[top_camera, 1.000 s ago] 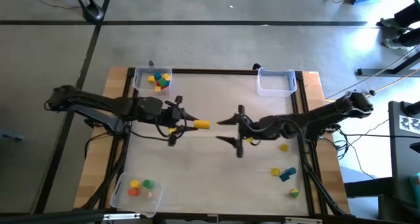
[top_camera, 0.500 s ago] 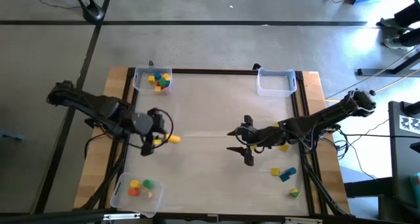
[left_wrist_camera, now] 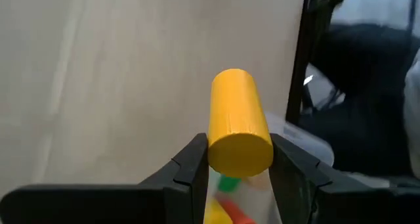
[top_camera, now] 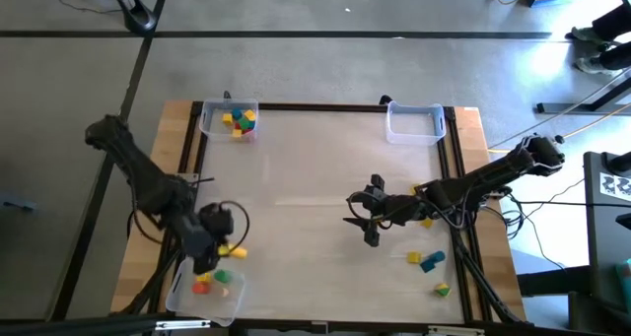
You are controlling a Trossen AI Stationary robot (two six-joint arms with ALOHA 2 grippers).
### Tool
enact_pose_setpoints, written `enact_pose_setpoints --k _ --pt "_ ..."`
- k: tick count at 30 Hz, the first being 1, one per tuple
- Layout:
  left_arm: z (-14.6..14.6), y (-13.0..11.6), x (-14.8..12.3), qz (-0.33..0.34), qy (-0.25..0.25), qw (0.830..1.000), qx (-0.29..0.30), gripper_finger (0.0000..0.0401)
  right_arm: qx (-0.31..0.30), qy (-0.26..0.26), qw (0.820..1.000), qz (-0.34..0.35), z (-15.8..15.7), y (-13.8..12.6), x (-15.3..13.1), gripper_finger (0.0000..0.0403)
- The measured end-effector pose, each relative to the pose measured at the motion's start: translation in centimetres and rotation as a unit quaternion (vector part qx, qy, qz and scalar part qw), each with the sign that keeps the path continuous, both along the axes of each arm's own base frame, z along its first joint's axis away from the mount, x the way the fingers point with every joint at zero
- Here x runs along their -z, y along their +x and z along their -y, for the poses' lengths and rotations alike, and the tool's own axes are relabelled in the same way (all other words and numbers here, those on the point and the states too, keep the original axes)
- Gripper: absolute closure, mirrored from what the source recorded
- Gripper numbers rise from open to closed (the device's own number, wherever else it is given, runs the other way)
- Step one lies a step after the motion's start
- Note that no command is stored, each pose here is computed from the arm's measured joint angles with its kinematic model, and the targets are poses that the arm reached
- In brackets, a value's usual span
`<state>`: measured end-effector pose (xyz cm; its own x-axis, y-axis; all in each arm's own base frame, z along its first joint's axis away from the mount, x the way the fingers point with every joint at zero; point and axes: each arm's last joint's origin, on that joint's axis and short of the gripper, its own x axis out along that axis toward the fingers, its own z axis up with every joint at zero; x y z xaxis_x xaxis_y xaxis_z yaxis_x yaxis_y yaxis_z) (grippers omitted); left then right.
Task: Sort blocks by size
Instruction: Put the right yellow cylinder block into the bottom transparent bin
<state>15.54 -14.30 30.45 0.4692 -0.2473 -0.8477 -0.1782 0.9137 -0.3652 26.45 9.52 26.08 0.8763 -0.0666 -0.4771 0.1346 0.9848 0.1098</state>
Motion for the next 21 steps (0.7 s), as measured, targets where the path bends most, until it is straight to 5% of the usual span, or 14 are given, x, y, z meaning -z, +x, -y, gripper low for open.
enact_pose_setpoints --k 11,21 --pt "6.4 0.7 4.7 -0.1 -0.024 0.995 -0.004 0.0286 0.002 0.005 1.0 0.001 0.0 0.0 0.0 0.0146" --pt "7.8 1.8 7.3 -0.139 0.002 0.99 0.011 0.0286 0.002 0.005 1.0 0.0 0.0 0.0 0.1 0.0146"
